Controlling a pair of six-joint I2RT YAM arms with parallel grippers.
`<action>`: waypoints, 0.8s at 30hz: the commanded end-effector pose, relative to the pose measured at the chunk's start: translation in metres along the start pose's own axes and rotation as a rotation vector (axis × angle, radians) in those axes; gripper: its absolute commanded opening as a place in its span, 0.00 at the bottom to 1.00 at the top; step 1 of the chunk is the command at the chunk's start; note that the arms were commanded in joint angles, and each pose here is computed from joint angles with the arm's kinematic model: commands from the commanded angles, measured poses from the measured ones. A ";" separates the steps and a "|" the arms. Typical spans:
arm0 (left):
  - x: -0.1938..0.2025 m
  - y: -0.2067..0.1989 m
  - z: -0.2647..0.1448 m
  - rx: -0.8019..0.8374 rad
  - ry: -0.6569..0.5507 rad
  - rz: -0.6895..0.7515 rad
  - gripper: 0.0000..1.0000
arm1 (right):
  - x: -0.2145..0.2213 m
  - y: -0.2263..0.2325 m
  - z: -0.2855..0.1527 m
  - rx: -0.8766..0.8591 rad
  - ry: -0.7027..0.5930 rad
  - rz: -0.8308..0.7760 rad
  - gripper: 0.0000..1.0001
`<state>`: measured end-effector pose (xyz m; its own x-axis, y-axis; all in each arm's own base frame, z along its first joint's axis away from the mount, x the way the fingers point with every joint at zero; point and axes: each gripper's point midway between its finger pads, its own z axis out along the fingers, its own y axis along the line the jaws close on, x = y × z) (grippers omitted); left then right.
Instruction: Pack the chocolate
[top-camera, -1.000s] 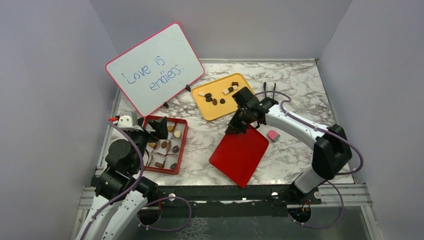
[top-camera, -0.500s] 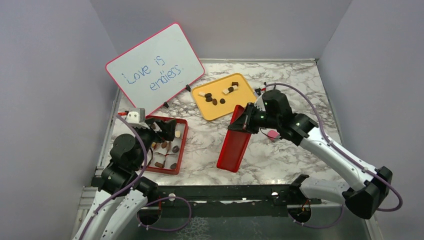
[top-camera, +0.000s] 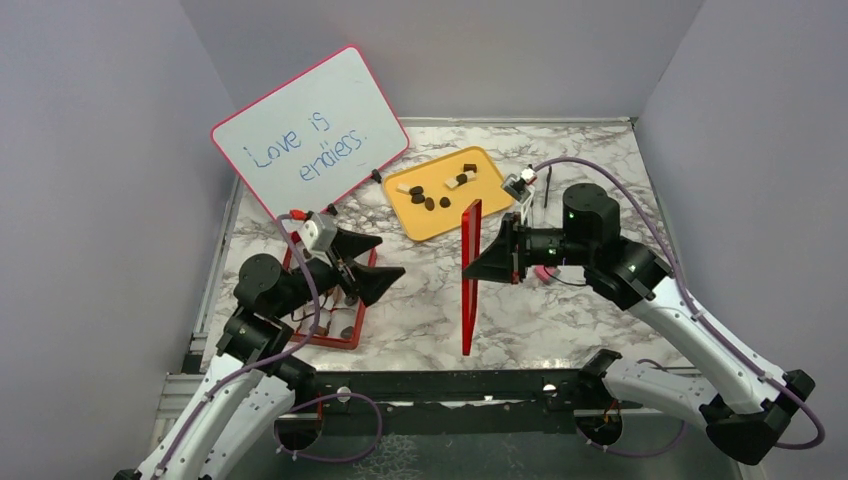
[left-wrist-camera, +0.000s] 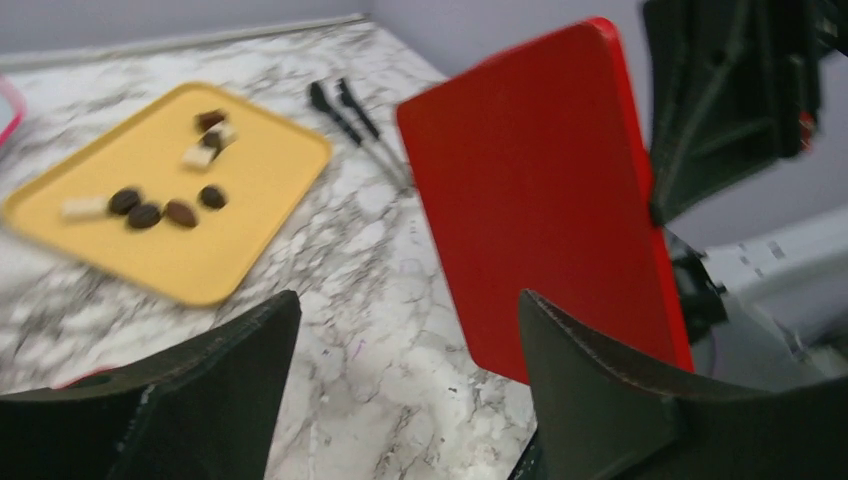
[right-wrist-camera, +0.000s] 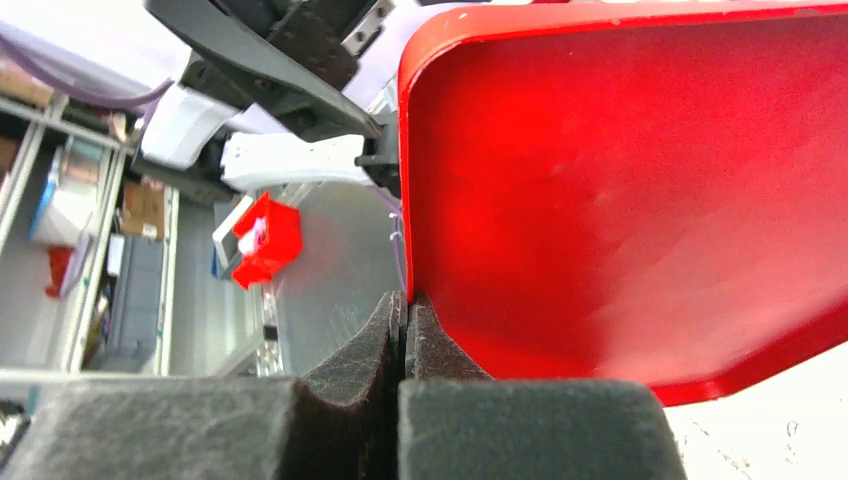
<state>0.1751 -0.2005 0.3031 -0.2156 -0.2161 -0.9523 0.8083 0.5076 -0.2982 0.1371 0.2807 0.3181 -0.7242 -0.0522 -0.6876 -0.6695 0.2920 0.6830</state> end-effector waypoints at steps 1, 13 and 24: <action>-0.012 -0.069 -0.012 0.475 -0.097 0.435 0.85 | 0.012 0.033 -0.013 -0.193 0.061 -0.216 0.01; -0.010 -0.064 0.006 0.695 -0.097 1.039 0.84 | 0.043 0.027 0.003 -0.346 0.248 -0.113 0.01; -0.006 -0.042 0.036 0.751 -0.003 1.088 0.88 | 0.040 0.016 0.017 -0.327 0.293 -0.060 0.01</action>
<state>0.1608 -0.2459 0.3232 0.6879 0.0309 -0.7252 0.7240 -0.1000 0.6825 0.1043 0.2961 0.2802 -0.6980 -0.3329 -0.6341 -0.6819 0.0383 0.7305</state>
